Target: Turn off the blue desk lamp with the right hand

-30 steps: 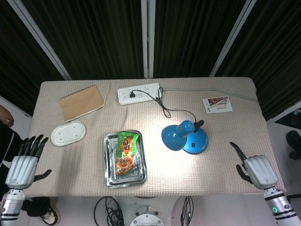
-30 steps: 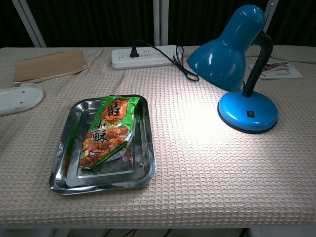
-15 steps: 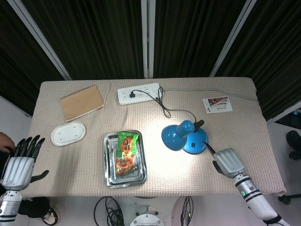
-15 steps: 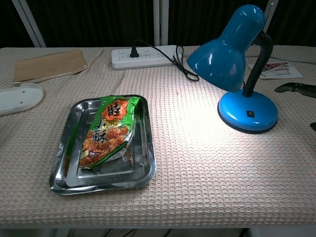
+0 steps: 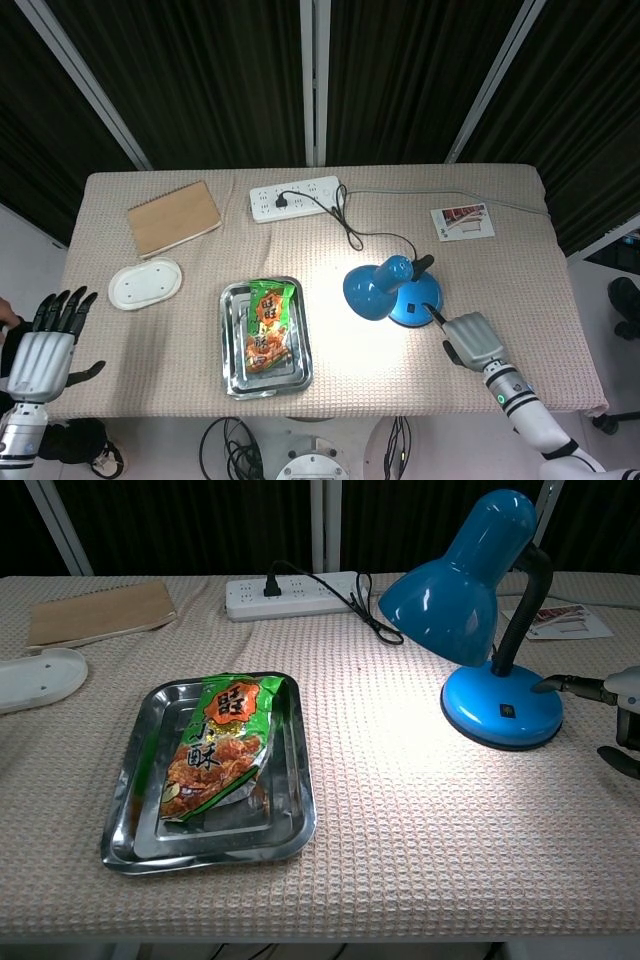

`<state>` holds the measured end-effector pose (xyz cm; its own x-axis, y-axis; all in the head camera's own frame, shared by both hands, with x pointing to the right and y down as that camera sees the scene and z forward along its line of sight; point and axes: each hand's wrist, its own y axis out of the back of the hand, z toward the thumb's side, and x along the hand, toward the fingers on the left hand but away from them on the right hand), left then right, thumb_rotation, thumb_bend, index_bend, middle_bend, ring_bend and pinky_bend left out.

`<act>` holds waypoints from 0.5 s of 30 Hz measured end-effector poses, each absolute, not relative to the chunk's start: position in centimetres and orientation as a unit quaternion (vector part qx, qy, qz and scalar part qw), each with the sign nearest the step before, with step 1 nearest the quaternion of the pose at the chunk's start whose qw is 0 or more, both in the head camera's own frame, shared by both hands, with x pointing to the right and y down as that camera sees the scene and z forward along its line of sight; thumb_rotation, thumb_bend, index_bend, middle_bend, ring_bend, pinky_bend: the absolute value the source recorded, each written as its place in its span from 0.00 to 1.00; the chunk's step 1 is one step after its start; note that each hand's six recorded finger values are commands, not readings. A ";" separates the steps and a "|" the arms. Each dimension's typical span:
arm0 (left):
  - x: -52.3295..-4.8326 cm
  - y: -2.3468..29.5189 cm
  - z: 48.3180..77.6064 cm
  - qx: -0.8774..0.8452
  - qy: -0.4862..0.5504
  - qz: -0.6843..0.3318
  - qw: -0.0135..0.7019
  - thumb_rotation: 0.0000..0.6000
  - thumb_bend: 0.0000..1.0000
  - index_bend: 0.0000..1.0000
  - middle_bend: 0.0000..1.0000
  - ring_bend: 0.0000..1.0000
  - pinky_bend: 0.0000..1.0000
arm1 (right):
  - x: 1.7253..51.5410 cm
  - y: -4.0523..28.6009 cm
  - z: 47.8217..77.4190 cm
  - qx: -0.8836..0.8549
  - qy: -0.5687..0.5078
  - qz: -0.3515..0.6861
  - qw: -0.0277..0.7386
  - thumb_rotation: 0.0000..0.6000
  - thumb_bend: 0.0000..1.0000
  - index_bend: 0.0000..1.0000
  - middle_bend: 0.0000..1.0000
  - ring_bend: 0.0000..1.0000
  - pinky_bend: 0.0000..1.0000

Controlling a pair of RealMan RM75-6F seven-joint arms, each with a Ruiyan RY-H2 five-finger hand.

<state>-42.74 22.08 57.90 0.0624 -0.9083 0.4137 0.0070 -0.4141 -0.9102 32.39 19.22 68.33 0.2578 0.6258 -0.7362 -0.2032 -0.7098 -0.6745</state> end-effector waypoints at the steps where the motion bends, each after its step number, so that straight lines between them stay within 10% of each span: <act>1: -42.7 22.1 57.9 -0.612 0.368 -0.577 0.397 1.00 0.00 0.00 0.00 0.00 0.00 | 32.4 19.3 68.5 -0.711 -0.145 0.592 0.351 1.00 0.50 0.00 1.00 0.93 0.82; 15: -42.9 21.9 57.9 -0.609 0.365 -0.580 0.398 1.00 0.00 0.00 0.00 0.00 0.00 | 31.4 19.1 69.6 -0.718 -0.128 0.591 0.344 1.00 0.50 0.00 1.00 0.93 0.82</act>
<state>-42.91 21.95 57.91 0.0594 -0.9071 0.4167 0.0172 -0.4164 -0.9090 31.43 19.08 69.58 0.2677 0.5909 -0.7611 -0.2241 -0.7301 -0.6456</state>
